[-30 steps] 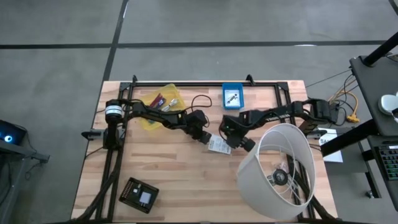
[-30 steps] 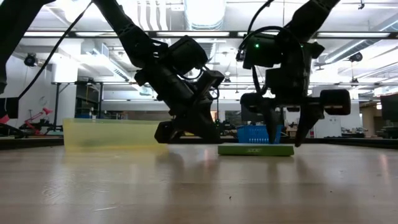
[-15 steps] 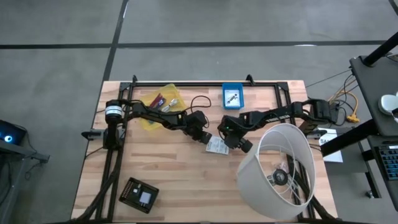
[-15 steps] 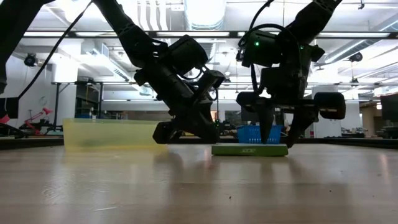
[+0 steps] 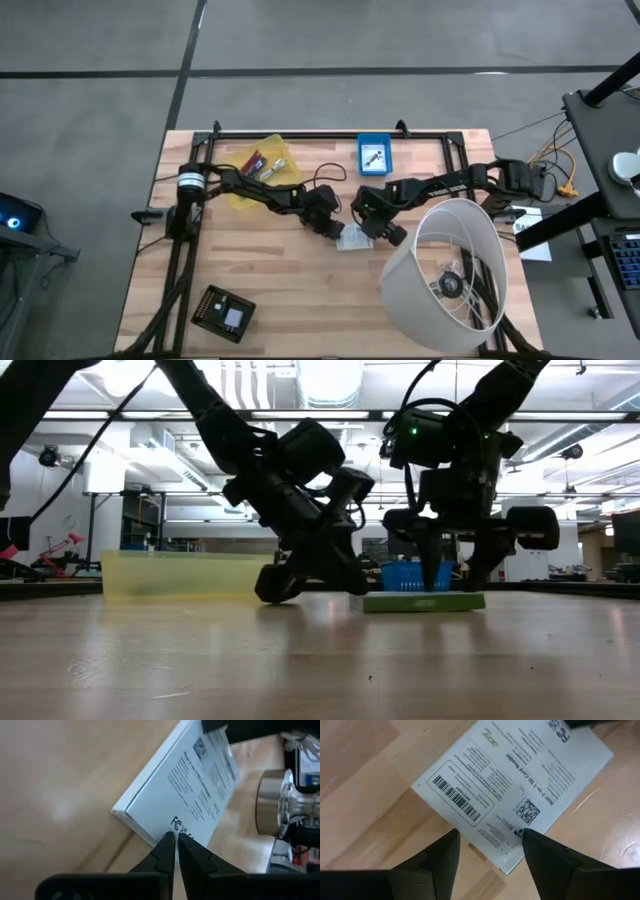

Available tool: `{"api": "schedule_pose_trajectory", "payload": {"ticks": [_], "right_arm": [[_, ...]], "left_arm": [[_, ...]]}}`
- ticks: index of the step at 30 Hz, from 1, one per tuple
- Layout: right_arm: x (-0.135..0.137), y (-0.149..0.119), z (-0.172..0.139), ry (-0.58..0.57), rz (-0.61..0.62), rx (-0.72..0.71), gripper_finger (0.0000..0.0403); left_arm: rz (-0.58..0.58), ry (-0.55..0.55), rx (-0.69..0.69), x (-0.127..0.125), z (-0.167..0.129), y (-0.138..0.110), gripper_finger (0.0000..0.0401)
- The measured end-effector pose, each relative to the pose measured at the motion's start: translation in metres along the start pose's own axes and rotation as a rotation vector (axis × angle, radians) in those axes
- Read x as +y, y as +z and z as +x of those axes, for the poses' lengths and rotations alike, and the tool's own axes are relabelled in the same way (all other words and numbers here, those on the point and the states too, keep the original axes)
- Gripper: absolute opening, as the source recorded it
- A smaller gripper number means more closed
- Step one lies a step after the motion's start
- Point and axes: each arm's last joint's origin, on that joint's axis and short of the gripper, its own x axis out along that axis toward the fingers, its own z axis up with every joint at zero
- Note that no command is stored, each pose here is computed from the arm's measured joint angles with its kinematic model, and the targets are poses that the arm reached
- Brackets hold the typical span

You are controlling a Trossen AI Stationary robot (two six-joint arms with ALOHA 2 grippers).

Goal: Pick and place items into bin
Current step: Put the card reader box into the blue bin

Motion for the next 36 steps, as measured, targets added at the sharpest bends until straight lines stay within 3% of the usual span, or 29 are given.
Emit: {"api": "schedule_pose_trajectory", "payload": {"ticks": [11, 24, 32, 36], "right_arm": [[0.008, 0.001, -0.018, 0.024, -0.098, 0.001, 0.0201], [0.015, 0.006, -0.005, 0.016, -0.172, -0.07, 0.0201], [0.015, 0.013, -0.007, 0.0, -0.144, -0.089, 0.0201], [0.013, 0.016, -0.011, -0.013, -0.142, -0.096, 0.0201]], "left_arm": [[0.0, 0.016, 0.034, 0.005, 0.007, -0.003, 0.001], [0.006, 0.056, 0.065, 0.021, 0.009, -0.014, 0.001], [-0.023, 0.075, 0.095, 0.033, 0.008, -0.023, 0.001], [-0.091, 0.082, 0.097, 0.034, 0.008, -0.024, 0.0007]]}}
